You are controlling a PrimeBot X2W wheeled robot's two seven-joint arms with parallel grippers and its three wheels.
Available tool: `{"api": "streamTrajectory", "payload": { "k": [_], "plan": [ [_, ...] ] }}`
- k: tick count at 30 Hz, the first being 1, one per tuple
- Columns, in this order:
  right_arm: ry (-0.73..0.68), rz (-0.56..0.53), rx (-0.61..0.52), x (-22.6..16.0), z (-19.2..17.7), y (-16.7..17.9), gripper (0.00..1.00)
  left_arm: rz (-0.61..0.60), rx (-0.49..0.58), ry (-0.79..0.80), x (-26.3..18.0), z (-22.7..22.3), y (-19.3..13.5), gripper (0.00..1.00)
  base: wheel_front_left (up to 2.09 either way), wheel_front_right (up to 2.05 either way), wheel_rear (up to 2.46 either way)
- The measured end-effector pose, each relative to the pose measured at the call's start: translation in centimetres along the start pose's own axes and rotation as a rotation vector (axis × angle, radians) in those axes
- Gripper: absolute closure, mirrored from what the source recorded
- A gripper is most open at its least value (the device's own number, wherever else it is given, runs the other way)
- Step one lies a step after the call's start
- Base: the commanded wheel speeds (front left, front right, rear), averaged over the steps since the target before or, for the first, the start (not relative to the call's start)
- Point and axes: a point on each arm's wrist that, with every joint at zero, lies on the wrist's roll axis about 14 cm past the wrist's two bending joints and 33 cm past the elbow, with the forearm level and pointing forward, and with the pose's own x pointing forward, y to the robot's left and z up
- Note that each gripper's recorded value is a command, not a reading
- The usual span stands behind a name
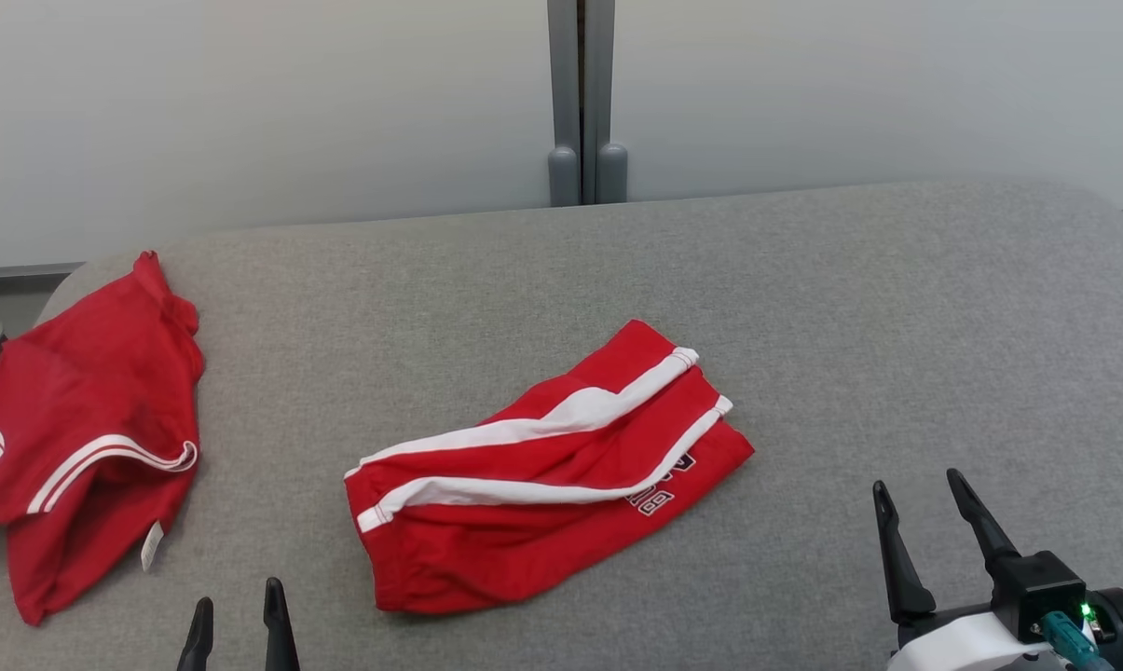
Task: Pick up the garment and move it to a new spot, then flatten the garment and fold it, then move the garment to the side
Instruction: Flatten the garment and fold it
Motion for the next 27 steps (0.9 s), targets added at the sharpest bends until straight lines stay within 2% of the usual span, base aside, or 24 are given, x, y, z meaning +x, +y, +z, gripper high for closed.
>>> {"api": "streamTrajectory", "payload": {
  "k": [12,16,22,27],
  "plan": [
    [-0.001,0.000,0.006,0.2,0.0,0.0,0.00,-0.023,0.024,0.004,-0.2,-0.2,-0.6,0.00,0.00,0.00,0.00],
    [-0.037,0.010,0.004,1.0,1.1,0.2,0.00,-0.041,0.039,-0.011,0.0,0.3,-1.2,0.00,0.00,0.00,0.00],
    [-0.103,0.074,-0.011,4.3,3.2,1.9,0.00,-0.123,0.007,0.057,0.6,-1.9,-4.6,0.00,0.00,0.00,0.00],
    [0.081,0.121,-0.014,8.0,-0.5,2.9,0.00,-0.187,0.017,0.134,3.2,-2.6,-7.4,0.00,0.00,0.00,0.00]
  ]
}}
